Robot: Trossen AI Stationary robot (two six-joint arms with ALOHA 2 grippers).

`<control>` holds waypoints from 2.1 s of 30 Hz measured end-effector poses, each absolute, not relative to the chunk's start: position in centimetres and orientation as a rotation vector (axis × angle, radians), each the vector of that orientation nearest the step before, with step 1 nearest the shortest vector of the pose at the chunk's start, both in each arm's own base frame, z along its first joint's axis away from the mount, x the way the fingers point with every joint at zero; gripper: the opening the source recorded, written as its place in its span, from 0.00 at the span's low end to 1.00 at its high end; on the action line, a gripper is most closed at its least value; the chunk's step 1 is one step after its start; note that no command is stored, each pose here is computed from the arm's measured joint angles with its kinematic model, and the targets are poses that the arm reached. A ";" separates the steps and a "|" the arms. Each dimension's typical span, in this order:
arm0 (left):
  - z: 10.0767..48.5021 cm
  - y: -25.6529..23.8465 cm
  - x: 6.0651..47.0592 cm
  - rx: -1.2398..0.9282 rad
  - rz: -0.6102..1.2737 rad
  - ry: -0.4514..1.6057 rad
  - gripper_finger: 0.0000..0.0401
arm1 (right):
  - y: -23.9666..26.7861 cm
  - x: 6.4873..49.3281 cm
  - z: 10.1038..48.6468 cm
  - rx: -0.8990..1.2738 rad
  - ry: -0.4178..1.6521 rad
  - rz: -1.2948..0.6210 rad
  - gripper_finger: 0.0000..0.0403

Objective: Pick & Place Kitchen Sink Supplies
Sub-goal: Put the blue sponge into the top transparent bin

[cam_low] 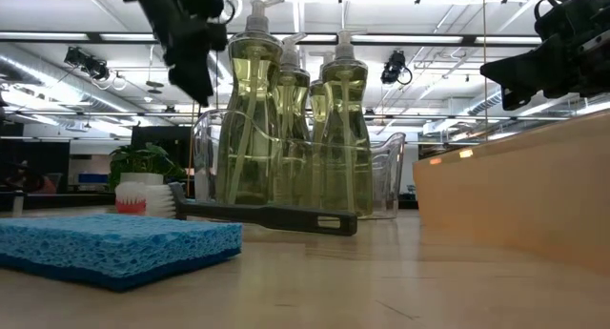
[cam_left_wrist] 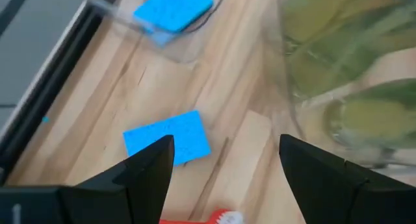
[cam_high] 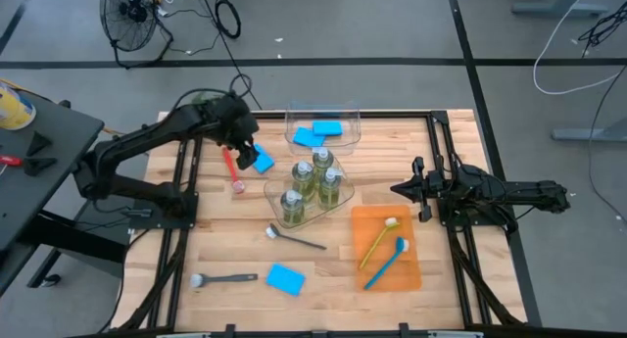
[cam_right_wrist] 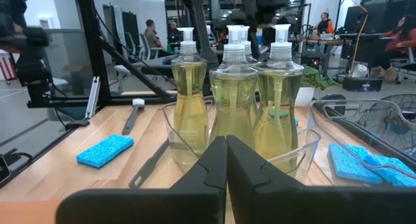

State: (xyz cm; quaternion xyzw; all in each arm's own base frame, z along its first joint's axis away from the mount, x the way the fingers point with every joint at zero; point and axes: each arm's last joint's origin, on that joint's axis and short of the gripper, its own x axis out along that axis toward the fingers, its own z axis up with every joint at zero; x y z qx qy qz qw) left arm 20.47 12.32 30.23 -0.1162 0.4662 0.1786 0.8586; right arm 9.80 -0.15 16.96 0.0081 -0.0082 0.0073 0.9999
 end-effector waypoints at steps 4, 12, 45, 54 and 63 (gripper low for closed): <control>27.9 13.6 19.7 -0.318 0.445 0.974 0.71 | -0.1 9.8 17.0 0.016 -0.016 0.015 0.02; 24.0 15.4 18.7 -0.478 0.614 0.870 0.71 | -0.1 9.8 17.0 0.016 -0.016 0.015 0.02; 14.8 18.8 20.3 -0.498 0.661 1.132 0.71 | -0.1 9.8 17.0 0.016 -0.016 0.015 0.02; 16.0 19.8 20.4 -0.449 0.647 1.128 0.71 | -0.1 9.8 17.0 0.016 -0.016 0.014 0.02; 15.7 20.6 20.0 -0.486 0.614 1.140 0.71 | -0.1 9.8 17.0 0.016 -0.016 0.014 0.02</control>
